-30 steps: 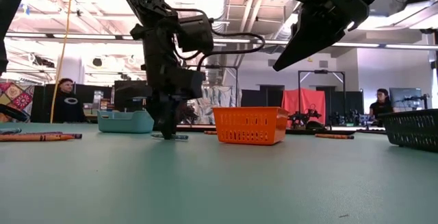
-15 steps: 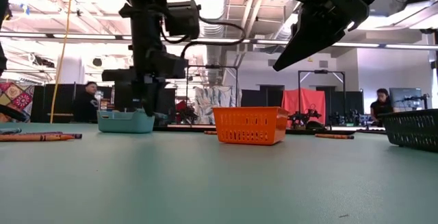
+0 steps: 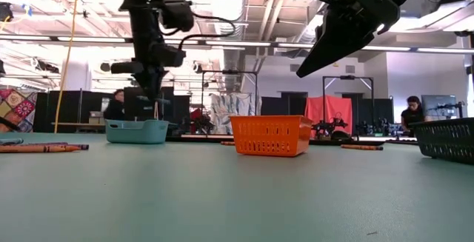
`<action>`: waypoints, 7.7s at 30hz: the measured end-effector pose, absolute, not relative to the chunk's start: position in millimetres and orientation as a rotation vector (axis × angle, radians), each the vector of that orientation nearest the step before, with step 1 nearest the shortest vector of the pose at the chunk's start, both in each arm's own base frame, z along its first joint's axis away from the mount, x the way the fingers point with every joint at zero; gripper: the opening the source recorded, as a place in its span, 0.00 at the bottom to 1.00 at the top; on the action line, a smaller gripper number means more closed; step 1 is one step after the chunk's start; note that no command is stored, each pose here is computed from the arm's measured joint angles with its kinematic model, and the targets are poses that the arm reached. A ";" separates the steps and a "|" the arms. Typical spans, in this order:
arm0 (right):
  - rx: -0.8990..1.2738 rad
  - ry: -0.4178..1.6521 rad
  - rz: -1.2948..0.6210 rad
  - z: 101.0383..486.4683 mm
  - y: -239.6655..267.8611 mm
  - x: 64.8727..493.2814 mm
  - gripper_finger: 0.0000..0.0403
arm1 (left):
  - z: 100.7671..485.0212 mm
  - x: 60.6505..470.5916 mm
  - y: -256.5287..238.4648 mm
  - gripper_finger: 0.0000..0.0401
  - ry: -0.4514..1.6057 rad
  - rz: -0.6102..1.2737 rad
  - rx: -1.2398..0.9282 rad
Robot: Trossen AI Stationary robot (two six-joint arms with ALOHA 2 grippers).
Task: Sort crayons
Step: Put the blue crayon into the blue bin, then put the orange crayon into the orange bin
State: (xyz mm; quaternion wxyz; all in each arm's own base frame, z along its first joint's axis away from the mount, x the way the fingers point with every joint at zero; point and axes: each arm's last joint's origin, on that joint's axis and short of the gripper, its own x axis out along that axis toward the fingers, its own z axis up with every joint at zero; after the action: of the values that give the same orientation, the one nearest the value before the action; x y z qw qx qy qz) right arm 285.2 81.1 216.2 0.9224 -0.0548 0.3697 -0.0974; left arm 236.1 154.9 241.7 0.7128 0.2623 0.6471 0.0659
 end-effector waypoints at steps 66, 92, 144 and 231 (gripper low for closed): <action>-0.089 0.765 -0.219 215.5 78.7 285.1 0.39 | 240.4 277.2 113.0 0.35 0.984 0.122 0.267; -0.043 0.954 -0.580 203.8 12.6 275.8 0.39 | 261.1 305.1 -96.2 0.35 0.581 -0.315 0.440; 0.610 1.279 -0.862 144.8 -202.6 199.1 0.34 | 197.8 277.7 -108.1 0.35 0.297 -0.374 0.308; -0.729 0.889 0.111 202.3 -26.5 305.4 0.02 | 197.3 278.5 -105.4 0.35 0.305 -0.321 0.317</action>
State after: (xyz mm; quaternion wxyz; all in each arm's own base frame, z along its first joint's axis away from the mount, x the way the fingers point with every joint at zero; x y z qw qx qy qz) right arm 305.4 -26.5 202.3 0.8378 -0.3444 0.4204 0.0525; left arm 278.5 -105.4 197.3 0.9632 0.1567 0.1506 -0.1585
